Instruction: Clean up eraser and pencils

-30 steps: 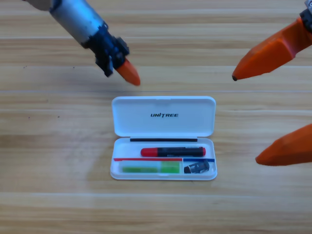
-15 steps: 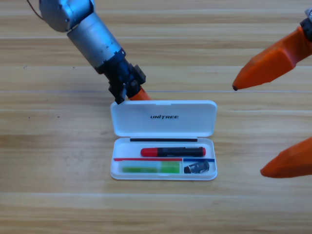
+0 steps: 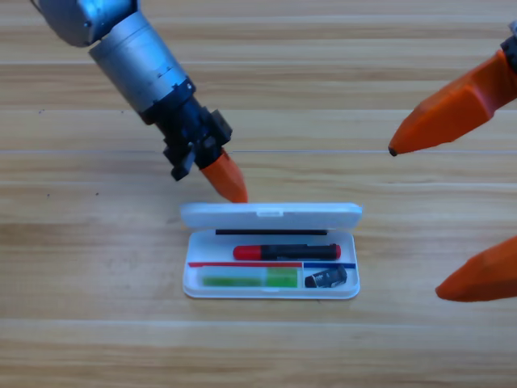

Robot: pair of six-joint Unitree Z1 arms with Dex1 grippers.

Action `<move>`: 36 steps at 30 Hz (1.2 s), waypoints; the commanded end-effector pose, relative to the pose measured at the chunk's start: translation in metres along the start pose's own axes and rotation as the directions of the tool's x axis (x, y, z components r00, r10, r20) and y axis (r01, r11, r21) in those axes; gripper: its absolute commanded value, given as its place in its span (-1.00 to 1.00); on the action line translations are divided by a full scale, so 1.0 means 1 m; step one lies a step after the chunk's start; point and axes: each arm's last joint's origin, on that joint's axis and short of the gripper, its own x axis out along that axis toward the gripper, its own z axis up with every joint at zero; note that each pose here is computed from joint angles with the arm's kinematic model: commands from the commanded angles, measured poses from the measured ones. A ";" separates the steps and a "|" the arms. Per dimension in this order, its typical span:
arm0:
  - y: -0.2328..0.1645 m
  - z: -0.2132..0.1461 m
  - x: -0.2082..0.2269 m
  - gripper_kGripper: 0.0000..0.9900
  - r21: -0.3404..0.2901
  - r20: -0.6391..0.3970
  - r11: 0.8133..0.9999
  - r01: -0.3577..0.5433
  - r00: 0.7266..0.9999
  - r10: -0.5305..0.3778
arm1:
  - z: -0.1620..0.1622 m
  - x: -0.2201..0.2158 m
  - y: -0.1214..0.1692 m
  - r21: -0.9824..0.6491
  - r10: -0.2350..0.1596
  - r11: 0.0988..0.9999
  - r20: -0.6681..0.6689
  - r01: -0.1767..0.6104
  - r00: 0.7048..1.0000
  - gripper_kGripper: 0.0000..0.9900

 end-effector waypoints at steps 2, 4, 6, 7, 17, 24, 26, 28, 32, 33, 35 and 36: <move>-0.018 -0.004 0.017 -1.00 0.035 -0.024 0.998 0.049 0.999 -0.048 | -0.005 -0.005 0.000 0.015 -0.010 1.000 0.025 0.010 1.000 0.97; -0.020 -0.008 0.022 -1.00 0.041 -0.030 0.998 0.051 0.998 -0.050 | -0.005 -0.004 0.000 0.018 -0.001 1.000 0.027 0.001 1.000 0.97; -0.021 -0.012 0.028 -1.00 0.041 -0.039 0.998 0.054 0.998 -0.052 | -0.005 -0.002 -0.002 0.021 0.004 1.000 0.024 -0.005 1.000 0.97; -0.022 -0.014 0.031 -1.00 0.043 -0.044 0.998 0.056 0.998 -0.054 | -0.005 -0.001 -0.002 0.022 0.005 1.000 0.023 -0.005 1.000 0.97; -0.041 -0.033 0.051 -1.00 0.091 -0.081 0.995 0.026 0.997 -0.018 | -0.006 -0.001 -0.002 0.022 0.007 1.000 0.023 -0.007 1.000 0.97; -0.048 -0.043 0.056 -1.00 0.107 -0.097 0.994 0.004 0.995 0.006 | -0.006 -0.001 -0.001 0.025 0.012 1.000 0.026 -0.013 1.000 0.97; -0.051 -0.045 0.058 -1.00 0.113 -0.099 0.994 -0.003 0.995 0.015 | -0.006 -0.001 -0.001 0.025 0.012 1.000 0.026 -0.013 1.000 0.97; -0.052 -0.048 0.060 -1.00 0.119 -0.106 0.993 -0.013 0.994 0.026 | -0.006 -0.001 -0.001 0.025 0.012 1.000 0.026 -0.013 1.000 0.97; -0.051 -0.050 0.065 -1.00 0.126 -0.108 0.991 -0.044 0.993 0.057 | -0.006 -0.001 -0.001 0.027 0.013 1.000 0.026 -0.014 1.000 0.97; -0.051 -0.050 0.066 -1.00 0.127 -0.110 0.990 -0.057 0.991 0.071 | -0.006 -0.001 -0.001 0.027 0.014 1.000 0.025 -0.015 1.000 0.97; -0.049 -0.050 0.069 -1.00 0.132 -0.110 0.988 -0.076 0.990 0.090 | -0.006 -0.001 -0.001 0.027 0.015 0.999 0.026 -0.016 1.000 0.97; -0.047 -0.050 0.071 -1.00 0.133 -0.112 0.988 -0.079 0.989 0.094 | -0.006 -0.001 -0.001 0.027 0.015 0.999 0.026 -0.016 1.000 0.97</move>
